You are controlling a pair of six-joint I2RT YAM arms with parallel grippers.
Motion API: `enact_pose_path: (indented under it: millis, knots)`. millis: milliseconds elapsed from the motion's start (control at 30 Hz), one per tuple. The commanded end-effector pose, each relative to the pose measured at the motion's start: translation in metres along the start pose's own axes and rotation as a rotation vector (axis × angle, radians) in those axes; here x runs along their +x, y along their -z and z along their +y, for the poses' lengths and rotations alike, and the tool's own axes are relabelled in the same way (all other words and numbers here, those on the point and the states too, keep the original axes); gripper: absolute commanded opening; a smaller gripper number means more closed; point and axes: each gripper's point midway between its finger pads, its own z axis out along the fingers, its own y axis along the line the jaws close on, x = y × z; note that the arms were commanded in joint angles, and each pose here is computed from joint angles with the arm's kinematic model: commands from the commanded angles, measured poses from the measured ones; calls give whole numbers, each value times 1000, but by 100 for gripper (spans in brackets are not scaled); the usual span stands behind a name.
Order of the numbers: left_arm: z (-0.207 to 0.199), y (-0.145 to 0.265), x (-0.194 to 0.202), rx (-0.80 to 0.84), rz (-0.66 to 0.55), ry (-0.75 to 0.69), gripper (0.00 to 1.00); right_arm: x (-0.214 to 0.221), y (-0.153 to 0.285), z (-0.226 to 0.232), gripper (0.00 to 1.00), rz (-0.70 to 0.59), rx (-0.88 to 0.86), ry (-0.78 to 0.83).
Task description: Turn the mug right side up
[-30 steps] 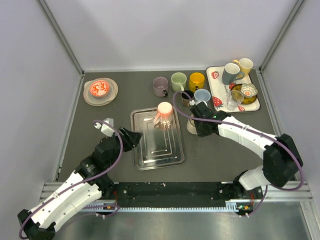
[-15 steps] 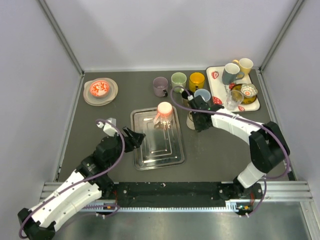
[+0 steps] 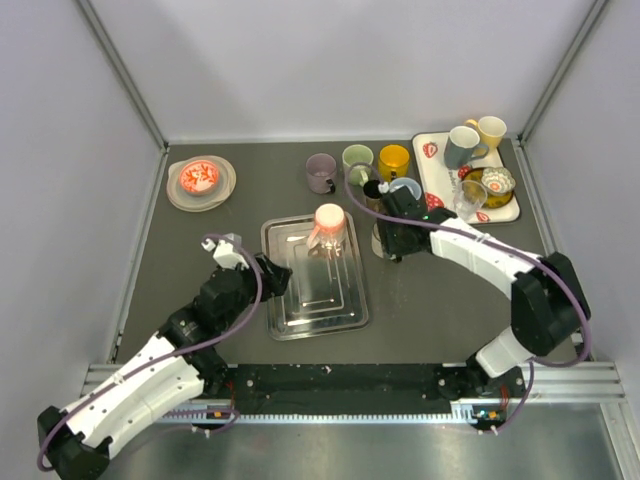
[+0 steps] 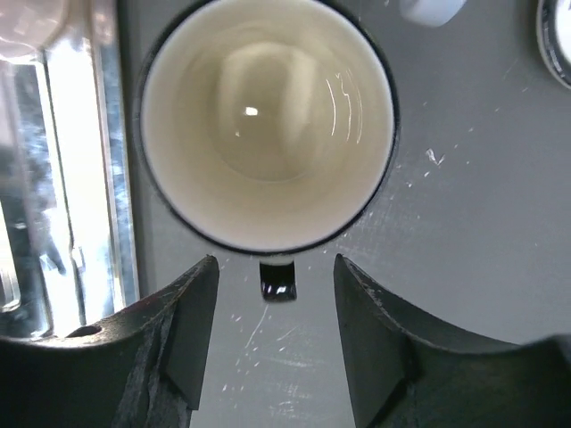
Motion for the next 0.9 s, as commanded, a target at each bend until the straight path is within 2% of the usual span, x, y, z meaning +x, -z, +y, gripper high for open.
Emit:
enact_pose_path:
  millis: [0,100,167,200,233,300,367,400,467,567,600,667,767,867]
  knots:
    - [-13,-7,-23,8,-49,-105,86,-32,50,10,55,-162,-88,-53]
    - [-20,-20,-21,8,1,-221,86,-34,84,19,56,-230,-177,-70]
    - [-32,-34,-17,48,51,-318,82,-29,107,25,56,-278,-242,-59]
    - [-24,-47,-6,19,109,-417,81,-20,110,28,56,-273,-271,-49]
    - [-31,-52,-15,13,114,-452,80,-16,118,33,56,-285,-306,-40]
    - [-19,-68,0,-32,236,-561,79,-5,131,37,56,-309,-366,-33]
    - [-34,-81,-15,-15,251,-604,79,3,138,43,56,-320,-407,-34]
    - [-30,-91,-1,-6,333,-663,78,8,142,43,56,-327,-431,-43]
    - [-48,-104,-18,28,332,-700,78,12,146,45,56,-339,-455,-46]
    - [-53,-119,-22,85,407,-746,81,19,148,43,56,-346,-468,-50]
    - [-57,-123,-18,151,451,-772,82,22,150,42,56,-352,-474,-49]
    - [-49,-128,-23,182,478,-773,82,27,153,45,56,-351,-501,-45]
    - [-38,-136,-13,230,577,-752,82,25,161,42,56,-382,-515,-47]
    - [-32,-143,-7,250,620,-754,81,24,166,44,56,-393,-530,-39]
